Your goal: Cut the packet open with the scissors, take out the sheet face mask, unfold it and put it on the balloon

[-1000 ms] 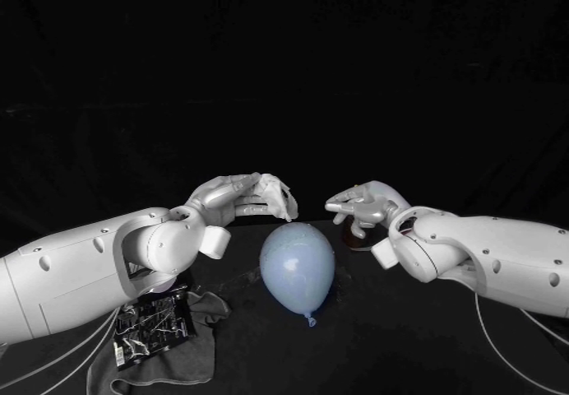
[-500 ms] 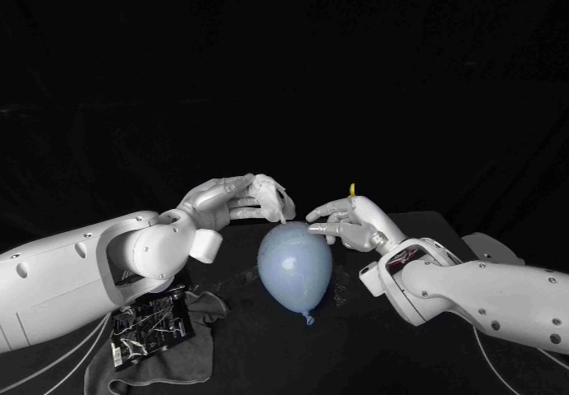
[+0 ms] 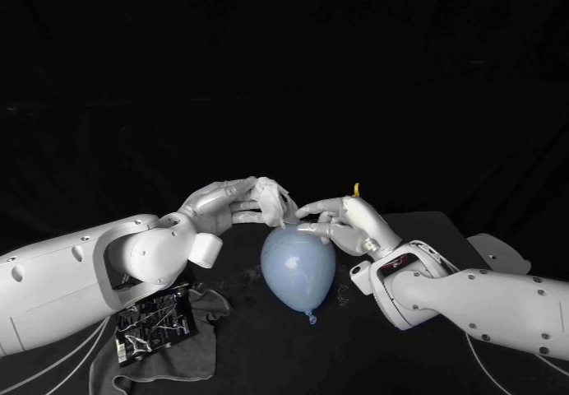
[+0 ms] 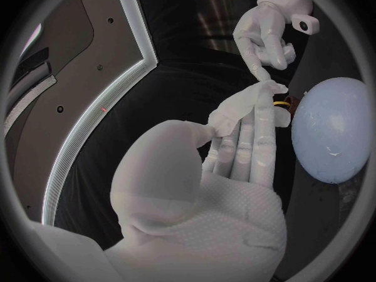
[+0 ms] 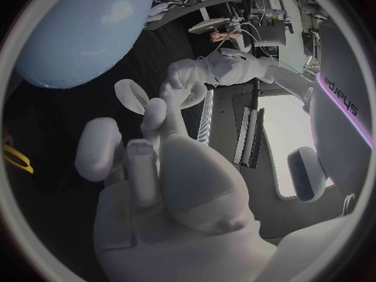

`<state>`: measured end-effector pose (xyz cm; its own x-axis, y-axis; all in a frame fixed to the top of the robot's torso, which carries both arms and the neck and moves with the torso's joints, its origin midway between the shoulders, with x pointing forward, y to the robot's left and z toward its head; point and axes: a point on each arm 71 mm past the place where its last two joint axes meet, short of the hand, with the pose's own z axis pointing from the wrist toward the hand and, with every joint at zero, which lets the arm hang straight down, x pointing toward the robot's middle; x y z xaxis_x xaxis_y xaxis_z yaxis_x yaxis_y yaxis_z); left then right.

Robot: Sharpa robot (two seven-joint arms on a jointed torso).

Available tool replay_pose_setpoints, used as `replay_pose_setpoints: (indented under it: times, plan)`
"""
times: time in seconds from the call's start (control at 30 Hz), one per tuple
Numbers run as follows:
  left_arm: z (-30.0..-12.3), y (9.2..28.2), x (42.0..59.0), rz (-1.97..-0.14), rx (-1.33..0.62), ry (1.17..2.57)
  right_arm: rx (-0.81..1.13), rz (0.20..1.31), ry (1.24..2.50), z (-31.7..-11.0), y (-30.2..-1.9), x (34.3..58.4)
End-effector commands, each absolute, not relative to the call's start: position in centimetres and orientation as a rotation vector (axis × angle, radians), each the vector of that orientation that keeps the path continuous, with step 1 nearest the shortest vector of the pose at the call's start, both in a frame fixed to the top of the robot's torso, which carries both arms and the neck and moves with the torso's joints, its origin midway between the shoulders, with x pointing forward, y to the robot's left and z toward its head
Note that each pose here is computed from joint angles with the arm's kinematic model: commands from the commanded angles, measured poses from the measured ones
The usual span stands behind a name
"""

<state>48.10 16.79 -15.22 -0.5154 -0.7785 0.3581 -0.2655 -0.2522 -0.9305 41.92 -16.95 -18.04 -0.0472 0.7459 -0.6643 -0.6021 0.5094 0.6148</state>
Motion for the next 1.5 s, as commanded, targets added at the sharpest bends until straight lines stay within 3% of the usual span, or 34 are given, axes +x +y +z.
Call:
replay_pose_setpoints:
  times: [0.03, 0.67, 1.5]
  plan:
    - [-15.0, 16.7, 47.9, -1.856, -1.256, 1.608, 0.235, 1.116, 1.216, -18.2, -16.8, 42.1]
    - [-15.0, 15.9, 47.6, -1.842, -1.203, 1.621, 0.463, 1.227, 1.363, -19.0, -14.4, 42.0]
    - [-15.0, 15.6, 47.6, -1.756, -1.129, 1.637, 0.620, 1.231, 1.359, -19.0, -13.9, 42.4]
